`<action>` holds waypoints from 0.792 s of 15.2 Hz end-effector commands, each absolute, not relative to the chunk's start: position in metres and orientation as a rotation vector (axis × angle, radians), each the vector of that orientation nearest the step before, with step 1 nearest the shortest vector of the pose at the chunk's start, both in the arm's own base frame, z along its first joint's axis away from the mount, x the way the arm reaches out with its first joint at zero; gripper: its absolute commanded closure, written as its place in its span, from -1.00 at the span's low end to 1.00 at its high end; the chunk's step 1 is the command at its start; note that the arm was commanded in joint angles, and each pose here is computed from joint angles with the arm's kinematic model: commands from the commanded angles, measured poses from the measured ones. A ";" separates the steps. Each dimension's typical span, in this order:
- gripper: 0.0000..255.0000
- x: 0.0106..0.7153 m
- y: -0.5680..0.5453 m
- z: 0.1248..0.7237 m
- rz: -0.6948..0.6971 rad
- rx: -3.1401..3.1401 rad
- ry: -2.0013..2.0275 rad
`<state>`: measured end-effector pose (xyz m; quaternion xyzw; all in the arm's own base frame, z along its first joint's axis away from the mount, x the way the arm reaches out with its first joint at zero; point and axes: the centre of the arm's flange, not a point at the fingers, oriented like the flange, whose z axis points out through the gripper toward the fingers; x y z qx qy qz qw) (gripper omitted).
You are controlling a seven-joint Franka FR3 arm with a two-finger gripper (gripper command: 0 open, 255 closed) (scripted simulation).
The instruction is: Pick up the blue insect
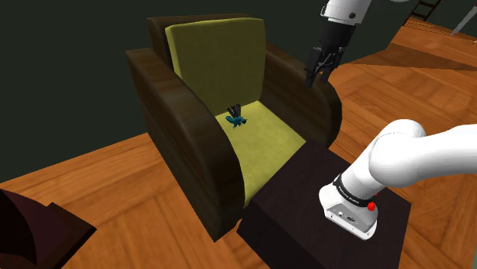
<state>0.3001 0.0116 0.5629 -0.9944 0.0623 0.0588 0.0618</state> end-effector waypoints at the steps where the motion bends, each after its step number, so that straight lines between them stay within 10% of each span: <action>1: -1.00 0.300 0.012 0.563 0.178 -3.007 0.188; 12: -1.00 0.393 -0.010 0.457 0.146 -3.015 0.205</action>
